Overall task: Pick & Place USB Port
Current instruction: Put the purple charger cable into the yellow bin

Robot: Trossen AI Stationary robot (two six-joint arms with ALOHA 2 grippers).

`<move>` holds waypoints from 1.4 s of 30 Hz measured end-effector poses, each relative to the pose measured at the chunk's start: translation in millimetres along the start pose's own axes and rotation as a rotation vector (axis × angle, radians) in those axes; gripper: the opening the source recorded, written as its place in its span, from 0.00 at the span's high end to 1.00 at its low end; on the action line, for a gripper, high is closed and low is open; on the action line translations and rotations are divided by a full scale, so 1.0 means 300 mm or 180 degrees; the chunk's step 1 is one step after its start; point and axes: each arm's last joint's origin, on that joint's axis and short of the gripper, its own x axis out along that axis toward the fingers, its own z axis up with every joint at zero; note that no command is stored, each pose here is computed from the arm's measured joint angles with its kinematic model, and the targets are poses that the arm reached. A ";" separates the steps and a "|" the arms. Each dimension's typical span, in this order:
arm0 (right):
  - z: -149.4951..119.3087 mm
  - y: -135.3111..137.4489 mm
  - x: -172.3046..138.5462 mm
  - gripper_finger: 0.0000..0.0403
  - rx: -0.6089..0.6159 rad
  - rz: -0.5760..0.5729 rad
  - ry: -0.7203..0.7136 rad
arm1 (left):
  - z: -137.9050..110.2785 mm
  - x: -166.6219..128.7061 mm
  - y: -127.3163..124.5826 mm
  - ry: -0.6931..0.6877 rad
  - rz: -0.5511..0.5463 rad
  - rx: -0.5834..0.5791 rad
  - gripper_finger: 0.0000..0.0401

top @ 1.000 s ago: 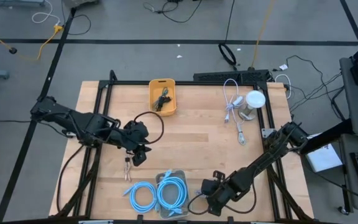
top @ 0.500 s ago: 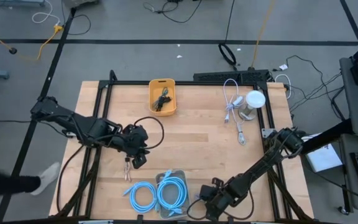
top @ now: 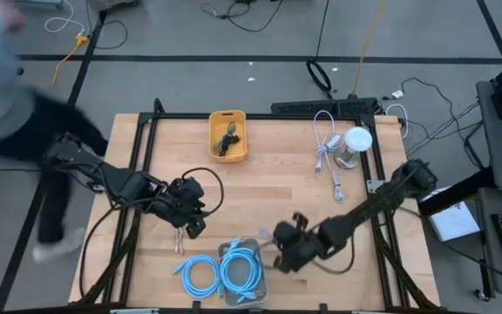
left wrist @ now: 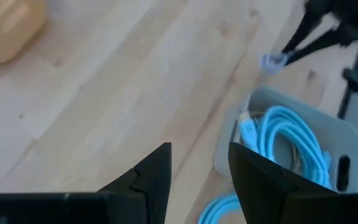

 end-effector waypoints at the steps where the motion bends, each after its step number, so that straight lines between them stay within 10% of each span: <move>1: 0.031 -0.018 -0.025 0.96 -0.0022 -0.0041 -0.0089 | -0.001 -0.001 -0.001 -0.0079 0.0050 -0.0038 0.60; 14: 0.426 -0.336 -0.302 0.96 0.0168 -0.0651 -0.1636 | 0.109 0.072 0.076 -0.1170 0.0323 -0.1306 0.60; 21: 0.521 -0.363 -0.350 0.96 0.0130 -0.0543 -0.2262 | 0.237 0.187 0.131 -0.2136 -0.1765 -0.1714 0.60; 24: 0.507 -0.356 -0.346 0.96 0.0063 -0.0556 -0.2179 | 0.249 0.226 0.190 -0.2341 -0.2033 -0.1861 0.60; 42: 0.488 -0.306 -0.355 0.96 0.0152 -0.0313 -0.2253 | 0.420 0.149 0.166 -0.2359 -0.0882 0.0562 0.60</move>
